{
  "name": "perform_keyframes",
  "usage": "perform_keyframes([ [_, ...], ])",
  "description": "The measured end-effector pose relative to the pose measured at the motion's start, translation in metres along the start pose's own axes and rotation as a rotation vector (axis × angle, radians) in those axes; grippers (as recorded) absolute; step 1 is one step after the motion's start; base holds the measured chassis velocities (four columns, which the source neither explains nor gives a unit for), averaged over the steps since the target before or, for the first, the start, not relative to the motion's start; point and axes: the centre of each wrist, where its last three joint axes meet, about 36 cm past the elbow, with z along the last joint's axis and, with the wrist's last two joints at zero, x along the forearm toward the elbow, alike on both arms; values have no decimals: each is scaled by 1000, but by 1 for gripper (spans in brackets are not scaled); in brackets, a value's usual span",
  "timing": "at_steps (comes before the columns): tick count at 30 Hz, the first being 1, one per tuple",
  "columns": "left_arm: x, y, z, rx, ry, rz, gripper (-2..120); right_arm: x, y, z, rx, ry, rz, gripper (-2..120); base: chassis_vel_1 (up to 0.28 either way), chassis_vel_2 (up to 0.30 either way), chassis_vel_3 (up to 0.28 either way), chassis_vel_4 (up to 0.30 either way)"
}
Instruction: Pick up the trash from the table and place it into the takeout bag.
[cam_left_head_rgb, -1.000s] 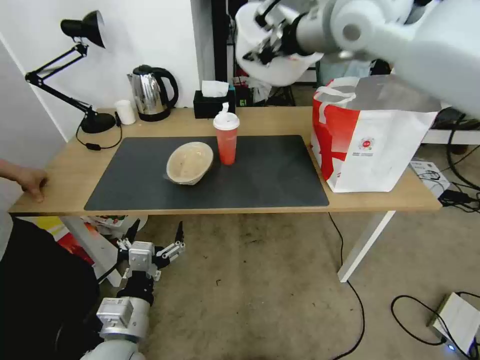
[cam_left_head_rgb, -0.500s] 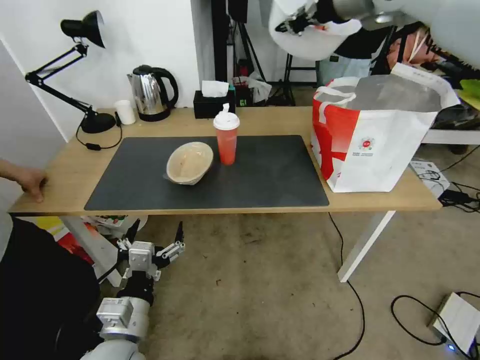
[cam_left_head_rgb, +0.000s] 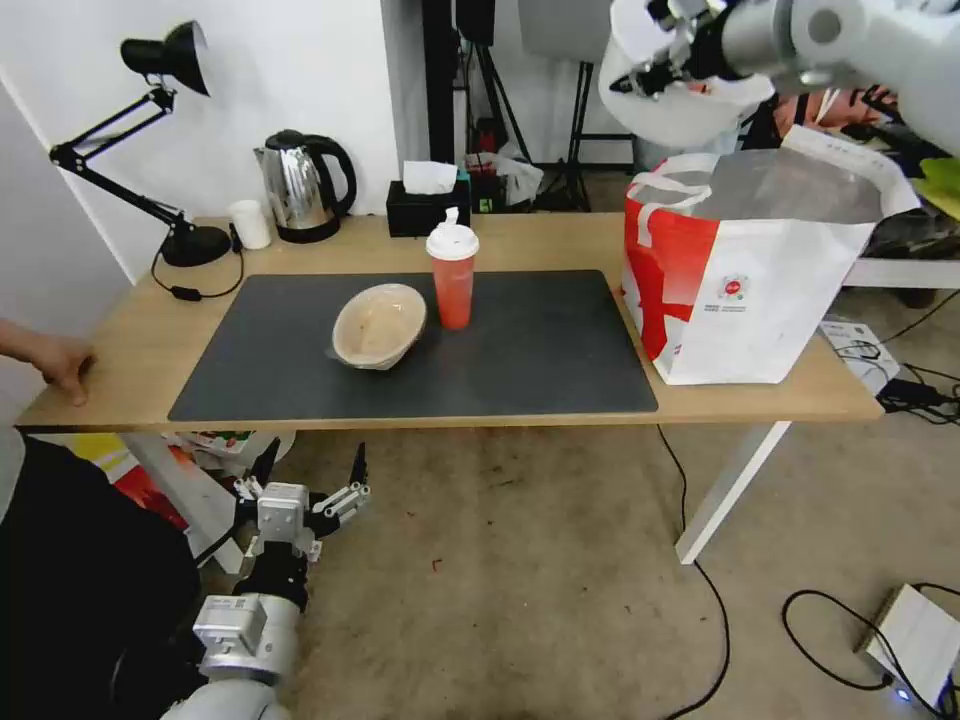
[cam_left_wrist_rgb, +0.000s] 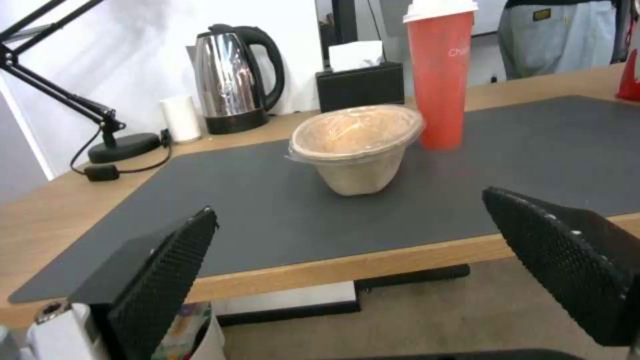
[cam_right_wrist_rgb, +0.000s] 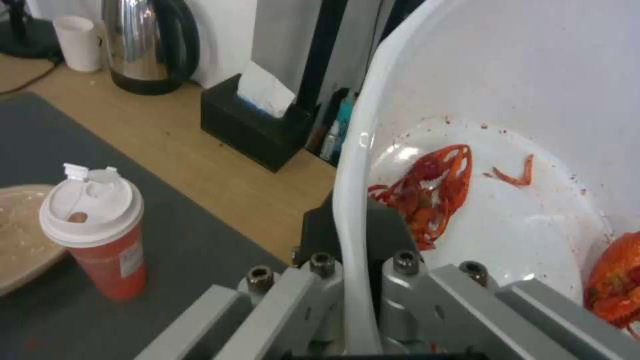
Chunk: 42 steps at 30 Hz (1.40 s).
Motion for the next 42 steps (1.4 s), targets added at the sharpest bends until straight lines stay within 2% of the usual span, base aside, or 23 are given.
perform_keyframes([
  [10, 0, 0, 0, 0, 0, 0, 100, -14, -10, 44, -147, -16, -27, 0, 0, 0, 0, 0],
  [18, 0, 0, 0, 0, 0, 0, 100, -14, -31, 83, -306, -51, -23, 0, 0, 0, 0, 0],
  [31, 0, 0, 0, 0, 0, 0, 100, -6, -56, 113, -420, -77, 4, 0, 0, 0, 0, 0],
  [42, 0, 0, 0, 0, 0, 0, 100, -15, -51, 142, -455, -39, 2, 0, 0, 0, 0, 0],
])
